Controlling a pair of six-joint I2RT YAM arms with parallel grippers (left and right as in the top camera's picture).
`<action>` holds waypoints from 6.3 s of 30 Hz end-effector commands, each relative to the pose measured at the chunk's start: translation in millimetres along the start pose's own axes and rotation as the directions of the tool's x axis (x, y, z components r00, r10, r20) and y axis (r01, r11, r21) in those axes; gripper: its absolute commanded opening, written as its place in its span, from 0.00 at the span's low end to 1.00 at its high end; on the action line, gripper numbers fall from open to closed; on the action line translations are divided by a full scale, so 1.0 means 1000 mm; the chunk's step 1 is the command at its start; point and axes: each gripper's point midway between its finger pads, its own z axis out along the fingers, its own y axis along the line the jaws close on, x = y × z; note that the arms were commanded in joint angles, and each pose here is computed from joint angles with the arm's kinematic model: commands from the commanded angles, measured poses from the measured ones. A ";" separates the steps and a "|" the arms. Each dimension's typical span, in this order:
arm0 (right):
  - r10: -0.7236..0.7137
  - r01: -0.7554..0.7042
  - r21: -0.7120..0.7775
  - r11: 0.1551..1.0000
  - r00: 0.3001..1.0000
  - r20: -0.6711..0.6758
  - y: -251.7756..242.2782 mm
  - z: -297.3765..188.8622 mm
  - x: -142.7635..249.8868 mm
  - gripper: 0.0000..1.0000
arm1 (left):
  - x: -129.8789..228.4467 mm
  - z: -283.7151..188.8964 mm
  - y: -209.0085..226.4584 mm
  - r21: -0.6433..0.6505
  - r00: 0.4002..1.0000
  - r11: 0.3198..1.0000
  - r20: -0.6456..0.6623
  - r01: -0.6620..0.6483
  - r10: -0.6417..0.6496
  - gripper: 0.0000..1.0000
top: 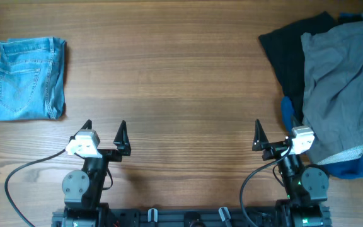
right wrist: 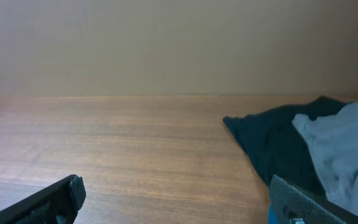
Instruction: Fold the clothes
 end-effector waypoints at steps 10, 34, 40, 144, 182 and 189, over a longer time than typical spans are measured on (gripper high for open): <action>0.082 -0.044 0.110 0.993 0.925 -0.371 -0.010 0.021 -0.035 1.00 | -0.030 0.024 -0.002 -0.096 0.958 0.995 -0.281 0.033 -0.059 1.00; 0.645 0.339 0.749 0.569 0.381 -0.662 -0.169 -0.004 0.117 0.58 | -0.024 0.037 -0.004 -0.137 0.863 0.990 -0.495 0.035 -0.099 1.00; 0.657 0.316 0.746 0.587 0.353 -0.666 -0.166 -0.005 0.121 0.04 | -0.024 0.037 -0.004 -0.138 0.863 0.990 -0.495 0.035 -0.099 1.00; 0.325 -0.104 0.308 0.946 0.253 -0.911 0.017 0.108 0.020 1.00 | 0.134 0.000 0.076 -0.852 0.183 0.516 -0.495 0.088 -0.849 0.04; -0.136 0.162 -0.041 0.986 0.640 -0.757 -0.022 0.308 0.142 0.85 | 0.188 0.018 -0.023 -0.568 -0.124 0.818 -0.822 0.092 -0.557 0.83; -0.139 0.117 -0.079 0.990 0.700 -0.700 -0.011 0.327 0.149 0.77 | 0.188 0.019 -0.024 -0.567 -0.122 0.818 -0.822 0.094 -0.556 0.83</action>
